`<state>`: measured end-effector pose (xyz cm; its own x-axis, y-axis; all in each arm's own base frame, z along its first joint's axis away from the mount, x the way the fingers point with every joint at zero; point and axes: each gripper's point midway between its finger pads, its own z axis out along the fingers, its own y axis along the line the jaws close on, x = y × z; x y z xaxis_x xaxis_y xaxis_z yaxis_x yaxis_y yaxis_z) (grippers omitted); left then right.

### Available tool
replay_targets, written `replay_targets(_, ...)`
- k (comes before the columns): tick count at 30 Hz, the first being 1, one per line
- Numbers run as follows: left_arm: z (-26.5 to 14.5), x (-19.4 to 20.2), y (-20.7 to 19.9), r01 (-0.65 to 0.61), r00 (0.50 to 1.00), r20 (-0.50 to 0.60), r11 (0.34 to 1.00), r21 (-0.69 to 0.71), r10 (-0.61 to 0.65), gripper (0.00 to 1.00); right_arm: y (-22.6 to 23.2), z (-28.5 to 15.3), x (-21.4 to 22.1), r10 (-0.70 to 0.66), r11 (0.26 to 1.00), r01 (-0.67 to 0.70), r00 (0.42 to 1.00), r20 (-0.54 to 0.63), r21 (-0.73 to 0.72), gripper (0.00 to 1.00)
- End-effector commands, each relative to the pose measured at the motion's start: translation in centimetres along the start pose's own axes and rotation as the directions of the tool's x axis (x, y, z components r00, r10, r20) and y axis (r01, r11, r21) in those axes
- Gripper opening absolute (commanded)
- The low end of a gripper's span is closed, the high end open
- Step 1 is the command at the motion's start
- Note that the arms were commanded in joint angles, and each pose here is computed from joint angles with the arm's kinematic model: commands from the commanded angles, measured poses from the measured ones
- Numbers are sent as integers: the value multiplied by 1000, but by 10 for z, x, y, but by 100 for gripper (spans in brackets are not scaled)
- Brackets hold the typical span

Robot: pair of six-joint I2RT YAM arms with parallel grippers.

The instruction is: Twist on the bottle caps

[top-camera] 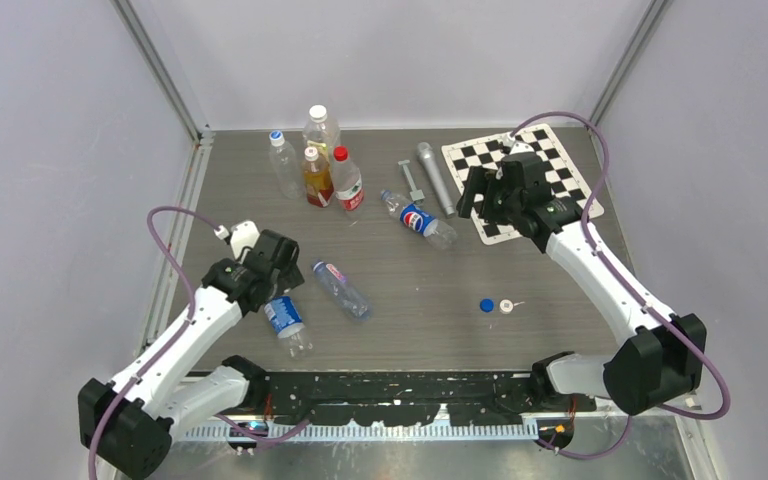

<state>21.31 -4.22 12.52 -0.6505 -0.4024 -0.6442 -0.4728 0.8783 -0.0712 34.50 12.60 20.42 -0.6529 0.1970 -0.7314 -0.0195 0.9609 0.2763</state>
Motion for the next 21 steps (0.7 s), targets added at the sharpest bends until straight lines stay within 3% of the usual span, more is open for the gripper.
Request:
replay_targets(1, 7, 22, 11, 88, 993, -72, 994, -65, -93, 100, 10, 2, -6, 25, 998, -23, 999, 28, -58, 94)
replay_targets(13, 32, 47, 7, 125, 984, -122, 990, -67, -133, 99, 2, 0, 17, 26, 999, -26, 999, -20, -43, 94)
replay_targets(21, 49, 61, -10, 113, 974, -191, 992, -53, -121, 90, -6, -8, 26, 19, 1000, -20, 999, -28, -23, 93)
